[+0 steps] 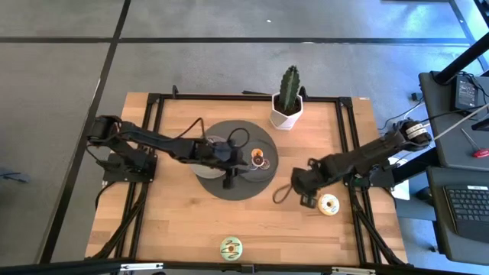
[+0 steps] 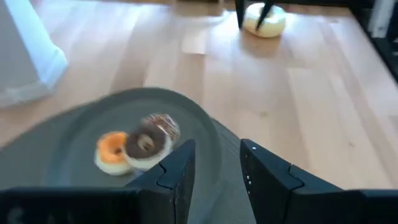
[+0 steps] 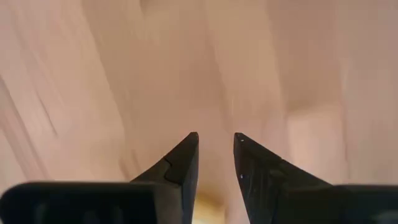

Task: Pick & Place donuts
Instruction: Put the large white donut on the light gray plate

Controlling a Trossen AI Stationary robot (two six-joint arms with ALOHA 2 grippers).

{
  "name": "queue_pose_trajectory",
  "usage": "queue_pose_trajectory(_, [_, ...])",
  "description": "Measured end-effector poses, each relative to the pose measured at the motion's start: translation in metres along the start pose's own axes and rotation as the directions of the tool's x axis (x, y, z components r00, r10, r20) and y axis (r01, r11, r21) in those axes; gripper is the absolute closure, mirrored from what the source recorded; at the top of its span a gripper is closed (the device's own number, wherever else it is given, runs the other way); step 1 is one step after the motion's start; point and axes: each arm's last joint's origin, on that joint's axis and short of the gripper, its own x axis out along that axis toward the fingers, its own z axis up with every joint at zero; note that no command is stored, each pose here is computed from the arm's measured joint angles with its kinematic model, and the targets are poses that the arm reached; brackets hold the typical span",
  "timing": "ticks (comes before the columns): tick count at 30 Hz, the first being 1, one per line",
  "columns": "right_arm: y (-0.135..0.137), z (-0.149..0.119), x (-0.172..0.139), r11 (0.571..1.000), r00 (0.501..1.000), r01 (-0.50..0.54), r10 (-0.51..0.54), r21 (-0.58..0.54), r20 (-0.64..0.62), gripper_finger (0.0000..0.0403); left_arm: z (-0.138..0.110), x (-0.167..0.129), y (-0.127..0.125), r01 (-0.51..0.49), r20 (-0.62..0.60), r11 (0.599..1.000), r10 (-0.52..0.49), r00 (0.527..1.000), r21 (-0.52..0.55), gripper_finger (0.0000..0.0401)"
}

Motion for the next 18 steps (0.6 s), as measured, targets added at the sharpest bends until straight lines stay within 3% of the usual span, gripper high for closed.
queue_pose_trajectory(5, [0.014, -0.029, -0.001, 0.995, 0.989, 0.077, -0.068, 0.064, -0.130, 0.0299, -0.009, -0.005, -0.011, 0.036, 0.040, 0.998, -0.034, 0.999, -0.056, 0.0277])
queue_pose_trajectory(9, [0.024, -0.046, -0.003, 0.990, 0.971, 0.076, -0.047, 0.119, -0.233, 0.0299, -0.009, -0.006, -0.019, 0.054, 0.046, 0.996, -0.051, 0.998, -0.072, 0.0277])
queue_pose_trajectory(18, [0.027, -0.072, 0.010, 0.994, 0.953, 0.072, -0.093, -0.082, -0.289, 0.0299, -0.012, -0.008, -0.031, 0.088, 0.040, 0.990, -0.084, 0.996, -0.107, 0.0276])
